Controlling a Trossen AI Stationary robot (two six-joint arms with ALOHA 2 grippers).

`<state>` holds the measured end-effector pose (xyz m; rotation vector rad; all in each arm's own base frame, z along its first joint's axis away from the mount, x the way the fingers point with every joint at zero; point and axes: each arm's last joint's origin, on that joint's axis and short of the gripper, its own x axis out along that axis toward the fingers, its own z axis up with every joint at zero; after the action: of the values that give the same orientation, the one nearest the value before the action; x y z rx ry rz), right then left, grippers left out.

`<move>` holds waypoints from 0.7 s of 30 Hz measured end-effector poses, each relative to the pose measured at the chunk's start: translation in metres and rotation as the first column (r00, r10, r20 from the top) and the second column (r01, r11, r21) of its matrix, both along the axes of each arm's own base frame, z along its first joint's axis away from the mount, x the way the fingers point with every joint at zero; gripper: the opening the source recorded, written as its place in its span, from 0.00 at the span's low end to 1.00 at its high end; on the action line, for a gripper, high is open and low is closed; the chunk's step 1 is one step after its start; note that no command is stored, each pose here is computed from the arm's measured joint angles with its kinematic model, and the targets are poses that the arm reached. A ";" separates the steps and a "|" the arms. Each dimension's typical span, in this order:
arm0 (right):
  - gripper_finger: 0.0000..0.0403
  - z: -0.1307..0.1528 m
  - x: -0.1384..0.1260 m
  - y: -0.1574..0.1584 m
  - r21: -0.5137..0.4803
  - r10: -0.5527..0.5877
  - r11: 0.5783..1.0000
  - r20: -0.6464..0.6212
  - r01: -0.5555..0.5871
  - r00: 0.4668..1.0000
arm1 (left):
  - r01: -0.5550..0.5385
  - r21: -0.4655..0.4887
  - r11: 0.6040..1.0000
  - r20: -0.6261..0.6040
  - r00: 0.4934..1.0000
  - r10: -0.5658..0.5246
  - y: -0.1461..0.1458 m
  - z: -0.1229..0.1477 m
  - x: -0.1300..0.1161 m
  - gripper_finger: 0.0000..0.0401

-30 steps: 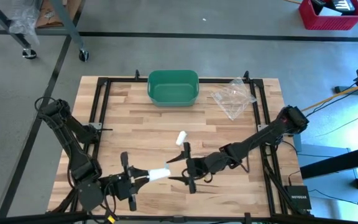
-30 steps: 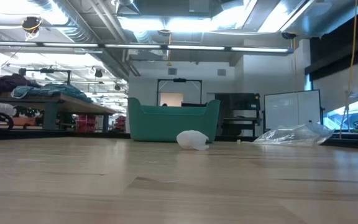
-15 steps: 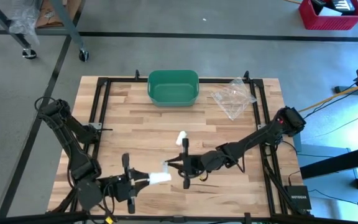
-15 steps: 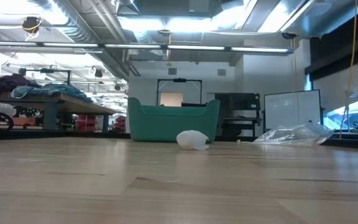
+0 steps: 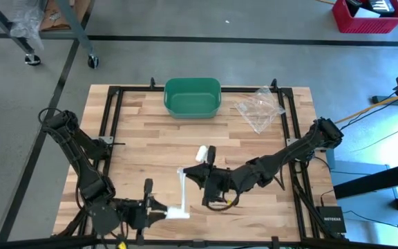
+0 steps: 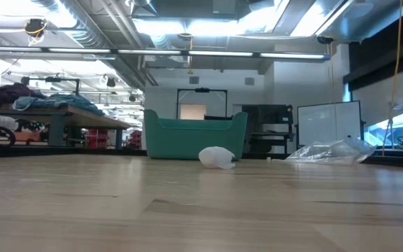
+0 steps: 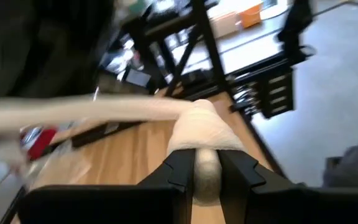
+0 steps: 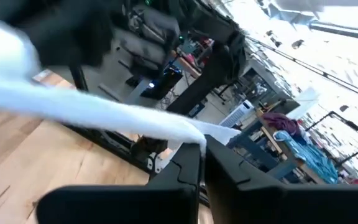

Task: Roll bandage
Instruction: Roll the bottom white bandage

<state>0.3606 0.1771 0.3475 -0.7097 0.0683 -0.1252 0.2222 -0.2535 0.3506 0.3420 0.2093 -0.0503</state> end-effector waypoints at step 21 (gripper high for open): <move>0.01 0.009 0.000 0.001 0.173 0.089 0.983 -0.194 -0.055 0.977 | 0.124 -0.001 0.992 0.130 0.984 -0.123 -0.012 0.018 -0.005 0.10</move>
<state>0.3603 0.1777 0.3561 -0.5549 0.2438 0.0229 0.2173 -0.2651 0.3684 0.3481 0.0586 -0.1510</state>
